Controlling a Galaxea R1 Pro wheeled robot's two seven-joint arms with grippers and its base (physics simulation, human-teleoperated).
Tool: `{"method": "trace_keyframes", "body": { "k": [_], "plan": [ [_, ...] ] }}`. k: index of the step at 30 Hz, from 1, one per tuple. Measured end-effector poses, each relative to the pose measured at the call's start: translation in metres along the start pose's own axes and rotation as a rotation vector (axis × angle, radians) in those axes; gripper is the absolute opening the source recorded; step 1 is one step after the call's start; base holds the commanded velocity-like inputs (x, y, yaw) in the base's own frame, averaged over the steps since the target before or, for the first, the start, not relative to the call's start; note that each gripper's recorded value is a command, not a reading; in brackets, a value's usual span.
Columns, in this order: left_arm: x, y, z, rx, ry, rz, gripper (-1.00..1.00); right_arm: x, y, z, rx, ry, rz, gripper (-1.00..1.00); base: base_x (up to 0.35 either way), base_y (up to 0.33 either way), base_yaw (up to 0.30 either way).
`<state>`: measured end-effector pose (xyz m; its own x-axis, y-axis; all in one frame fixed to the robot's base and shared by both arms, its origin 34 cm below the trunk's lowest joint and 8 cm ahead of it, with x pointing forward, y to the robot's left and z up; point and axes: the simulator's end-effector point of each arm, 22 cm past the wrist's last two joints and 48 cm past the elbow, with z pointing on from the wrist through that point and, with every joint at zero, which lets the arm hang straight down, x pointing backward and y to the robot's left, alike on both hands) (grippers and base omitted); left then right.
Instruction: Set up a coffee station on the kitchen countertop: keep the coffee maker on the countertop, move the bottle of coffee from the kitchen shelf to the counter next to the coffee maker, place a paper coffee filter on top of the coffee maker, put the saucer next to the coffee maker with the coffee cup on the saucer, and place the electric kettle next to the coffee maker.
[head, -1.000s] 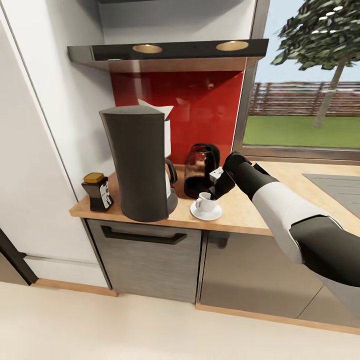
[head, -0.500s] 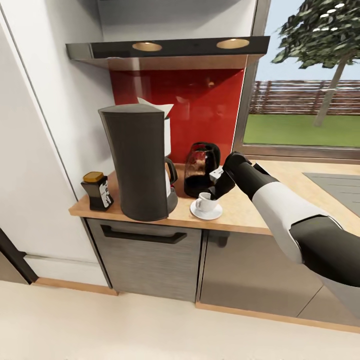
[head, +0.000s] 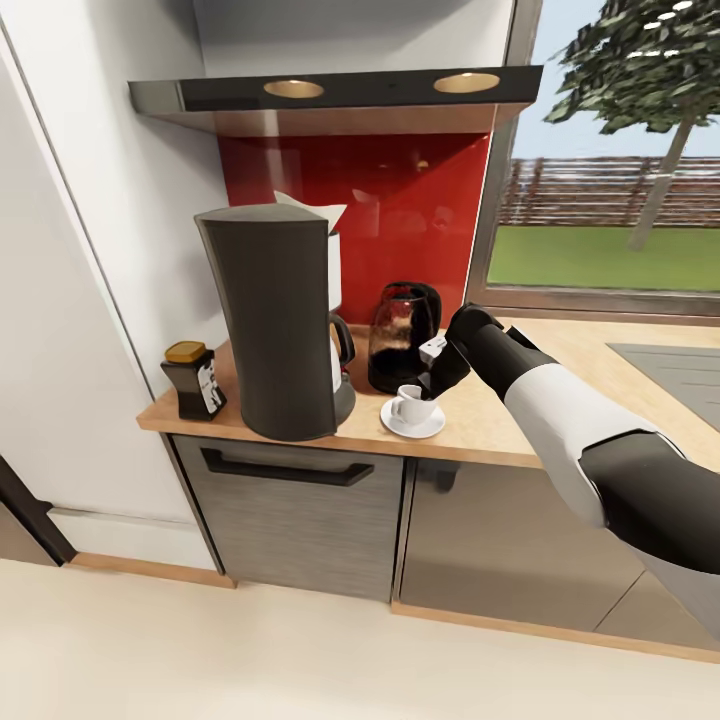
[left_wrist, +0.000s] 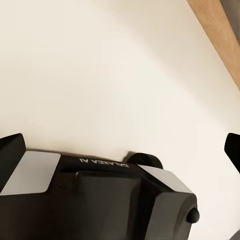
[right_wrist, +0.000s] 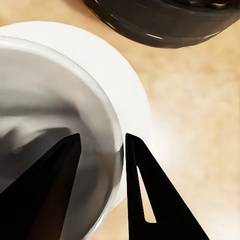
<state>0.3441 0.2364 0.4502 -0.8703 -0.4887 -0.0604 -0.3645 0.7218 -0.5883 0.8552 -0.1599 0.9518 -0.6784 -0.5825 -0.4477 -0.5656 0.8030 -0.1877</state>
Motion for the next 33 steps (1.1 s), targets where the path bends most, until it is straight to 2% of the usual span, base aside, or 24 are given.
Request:
{"method": "trace_keyframes", "body": {
  "k": [23, 24, 33],
  "plan": [
    [0.0004, 0.0002, 0.0000, 0.000, 0.001, 0.000, 1.00, 0.0000, 0.0003, 0.0004, -0.001, 0.000, 0.001, -1.00, 0.000, 0.000, 0.000],
    [0.0003, 0.0002, 0.0000, 0.000, 0.001, 0.000, 1.00, 0.0000, 0.0003, 0.0004, -0.001, 0.000, 0.001, 1.00, 0.000, 0.000, 0.000],
    [0.0004, 0.0002, 0.0000, 0.000, 0.001, -0.001, 1.00, -0.0001, 0.0010, 0.0004, -0.005, 0.000, 0.001, 1.00, 0.000, 0.000, 0.000]
  ]
}}
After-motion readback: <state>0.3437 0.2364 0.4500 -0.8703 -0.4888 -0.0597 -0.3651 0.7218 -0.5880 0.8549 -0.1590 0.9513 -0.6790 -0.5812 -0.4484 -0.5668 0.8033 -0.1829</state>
